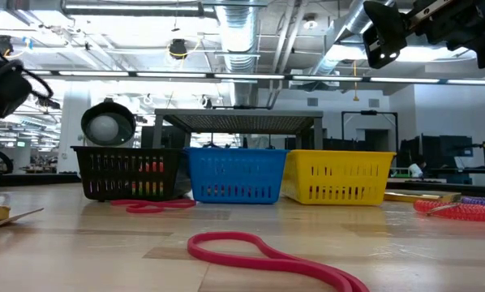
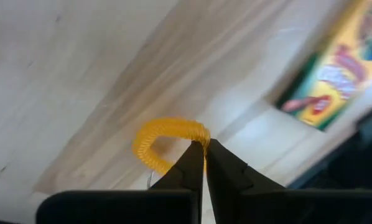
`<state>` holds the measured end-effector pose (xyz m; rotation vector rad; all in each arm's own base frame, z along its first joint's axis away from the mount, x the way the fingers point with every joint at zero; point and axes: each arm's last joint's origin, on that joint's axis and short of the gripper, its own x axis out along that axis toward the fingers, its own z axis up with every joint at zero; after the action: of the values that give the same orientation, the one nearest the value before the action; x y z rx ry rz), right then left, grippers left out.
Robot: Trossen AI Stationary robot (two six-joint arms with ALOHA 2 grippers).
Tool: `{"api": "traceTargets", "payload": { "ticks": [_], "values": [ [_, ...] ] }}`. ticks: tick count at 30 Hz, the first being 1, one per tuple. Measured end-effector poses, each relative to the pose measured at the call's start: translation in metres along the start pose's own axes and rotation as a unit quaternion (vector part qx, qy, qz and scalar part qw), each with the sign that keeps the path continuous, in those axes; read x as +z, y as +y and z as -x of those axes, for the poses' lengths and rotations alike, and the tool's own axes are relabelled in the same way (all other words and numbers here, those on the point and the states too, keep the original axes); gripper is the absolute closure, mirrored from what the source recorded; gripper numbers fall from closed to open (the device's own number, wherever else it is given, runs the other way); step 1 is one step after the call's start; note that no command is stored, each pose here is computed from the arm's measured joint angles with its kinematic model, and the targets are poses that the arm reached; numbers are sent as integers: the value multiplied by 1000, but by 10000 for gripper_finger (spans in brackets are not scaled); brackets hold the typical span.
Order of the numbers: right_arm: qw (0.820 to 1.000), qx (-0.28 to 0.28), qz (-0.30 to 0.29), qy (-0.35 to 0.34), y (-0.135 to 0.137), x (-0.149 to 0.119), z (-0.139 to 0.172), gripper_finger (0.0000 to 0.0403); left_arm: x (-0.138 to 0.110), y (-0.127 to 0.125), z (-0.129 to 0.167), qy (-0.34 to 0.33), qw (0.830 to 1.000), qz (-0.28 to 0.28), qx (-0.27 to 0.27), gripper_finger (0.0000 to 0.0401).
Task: Pick & Place Office Desk Supplies
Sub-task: Put the yellow spring keychain into the black basket
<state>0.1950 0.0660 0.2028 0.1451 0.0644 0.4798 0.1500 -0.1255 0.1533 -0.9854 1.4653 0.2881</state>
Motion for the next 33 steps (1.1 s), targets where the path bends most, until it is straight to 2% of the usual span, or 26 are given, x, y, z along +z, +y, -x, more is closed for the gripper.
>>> {"api": "traceTargets", "payload": {
  "ticks": [10,16,20,26,33],
  "values": [
    [1000,0,0,0,0,0,0,148,3,-8,28,-62,991,-63,-103,399],
    [1000,0,0,0,0,0,0,148,4,-17,46,-125,968,-118,-183,400],
    [1000,0,0,0,0,0,0,148,4,-21,54,-168,950,-158,-211,400],
    [1000,0,0,0,0,0,0,148,12,-24,61,-245,919,-221,-215,400],
    [1000,0,0,0,0,0,0,148,38,-26,73,-342,875,-282,-192,400]
  ]
}}
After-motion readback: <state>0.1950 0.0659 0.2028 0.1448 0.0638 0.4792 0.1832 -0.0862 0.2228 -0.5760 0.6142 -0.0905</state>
